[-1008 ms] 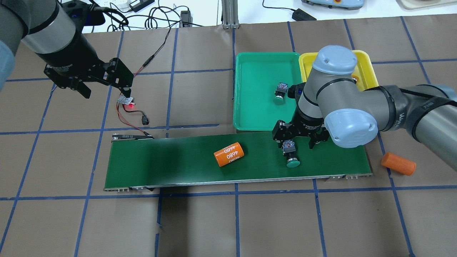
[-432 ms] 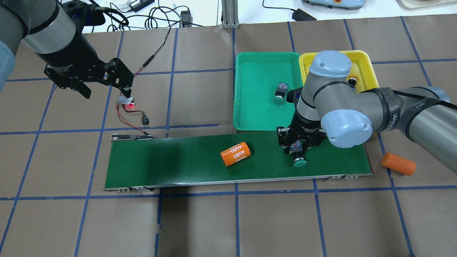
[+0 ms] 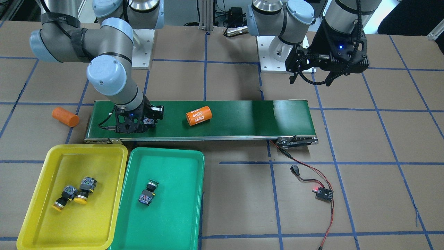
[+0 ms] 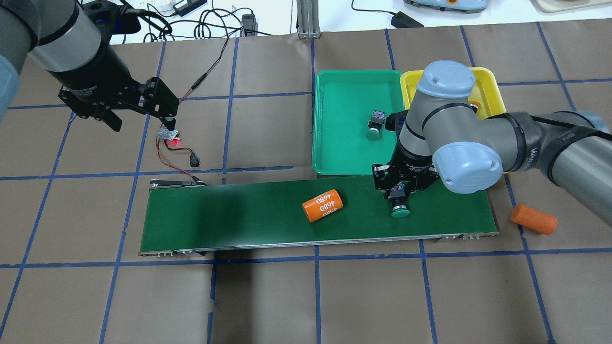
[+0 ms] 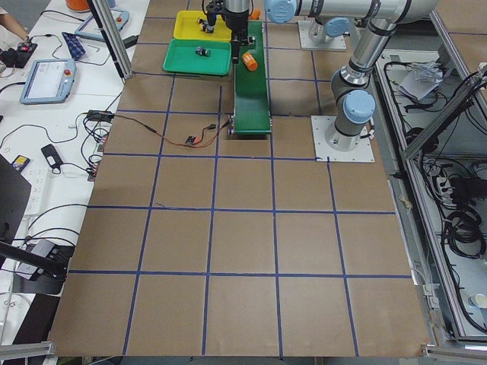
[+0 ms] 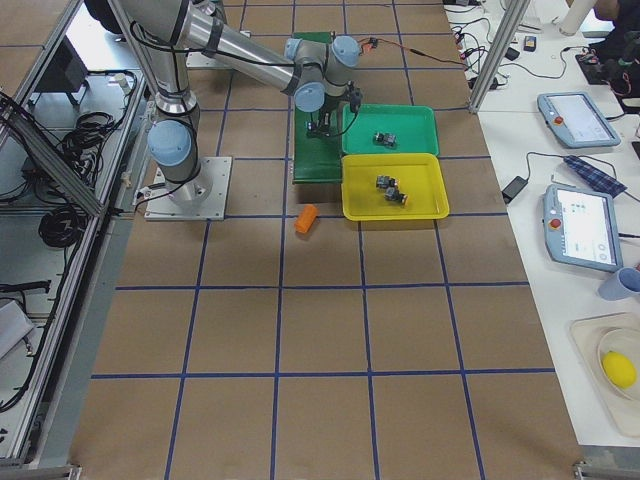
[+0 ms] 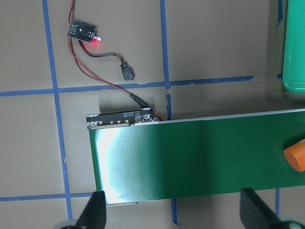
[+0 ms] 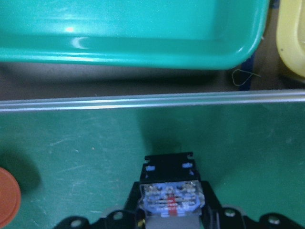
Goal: Sort buttons by color to trays
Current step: 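Carry the green-ringed button into the green tray and release it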
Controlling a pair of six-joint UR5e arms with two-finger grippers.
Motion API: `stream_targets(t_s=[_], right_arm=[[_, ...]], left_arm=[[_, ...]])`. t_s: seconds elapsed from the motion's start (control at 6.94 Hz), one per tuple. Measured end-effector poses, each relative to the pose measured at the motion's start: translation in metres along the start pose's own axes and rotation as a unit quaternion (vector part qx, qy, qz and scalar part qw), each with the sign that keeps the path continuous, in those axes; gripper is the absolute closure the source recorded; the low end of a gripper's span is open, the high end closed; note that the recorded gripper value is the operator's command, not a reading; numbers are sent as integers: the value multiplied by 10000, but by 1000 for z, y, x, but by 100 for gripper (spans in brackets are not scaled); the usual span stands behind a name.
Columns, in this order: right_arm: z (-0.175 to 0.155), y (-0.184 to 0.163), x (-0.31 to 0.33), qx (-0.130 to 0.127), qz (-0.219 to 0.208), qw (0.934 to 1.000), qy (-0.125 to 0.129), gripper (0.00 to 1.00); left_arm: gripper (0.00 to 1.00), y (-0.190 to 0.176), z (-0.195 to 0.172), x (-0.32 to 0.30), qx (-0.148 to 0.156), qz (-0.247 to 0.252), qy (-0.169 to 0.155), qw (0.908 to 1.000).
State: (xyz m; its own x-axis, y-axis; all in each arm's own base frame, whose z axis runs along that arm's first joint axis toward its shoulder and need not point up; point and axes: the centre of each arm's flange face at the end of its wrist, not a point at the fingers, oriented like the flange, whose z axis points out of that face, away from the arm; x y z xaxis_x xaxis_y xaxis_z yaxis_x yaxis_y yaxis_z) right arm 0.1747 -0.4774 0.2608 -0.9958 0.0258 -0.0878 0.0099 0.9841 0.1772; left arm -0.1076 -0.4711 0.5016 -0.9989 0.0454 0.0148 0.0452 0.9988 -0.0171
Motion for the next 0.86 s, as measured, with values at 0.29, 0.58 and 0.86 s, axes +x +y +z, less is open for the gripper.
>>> stream_targets(t_s=[0.29, 0.58, 0.86], right_arm=[[-66, -37, -7, 690, 3, 9976, 27, 100], [-96, -94, -13, 1064, 127, 9942, 28, 100], [-77, -142, -14, 1048, 383, 9938, 13, 66]], left_arm=[[0, 0, 0, 0, 2, 0, 0, 10000], [0, 0, 0, 0, 5, 0, -1, 10000], [0, 0, 0, 0, 11, 0, -1, 10000]])
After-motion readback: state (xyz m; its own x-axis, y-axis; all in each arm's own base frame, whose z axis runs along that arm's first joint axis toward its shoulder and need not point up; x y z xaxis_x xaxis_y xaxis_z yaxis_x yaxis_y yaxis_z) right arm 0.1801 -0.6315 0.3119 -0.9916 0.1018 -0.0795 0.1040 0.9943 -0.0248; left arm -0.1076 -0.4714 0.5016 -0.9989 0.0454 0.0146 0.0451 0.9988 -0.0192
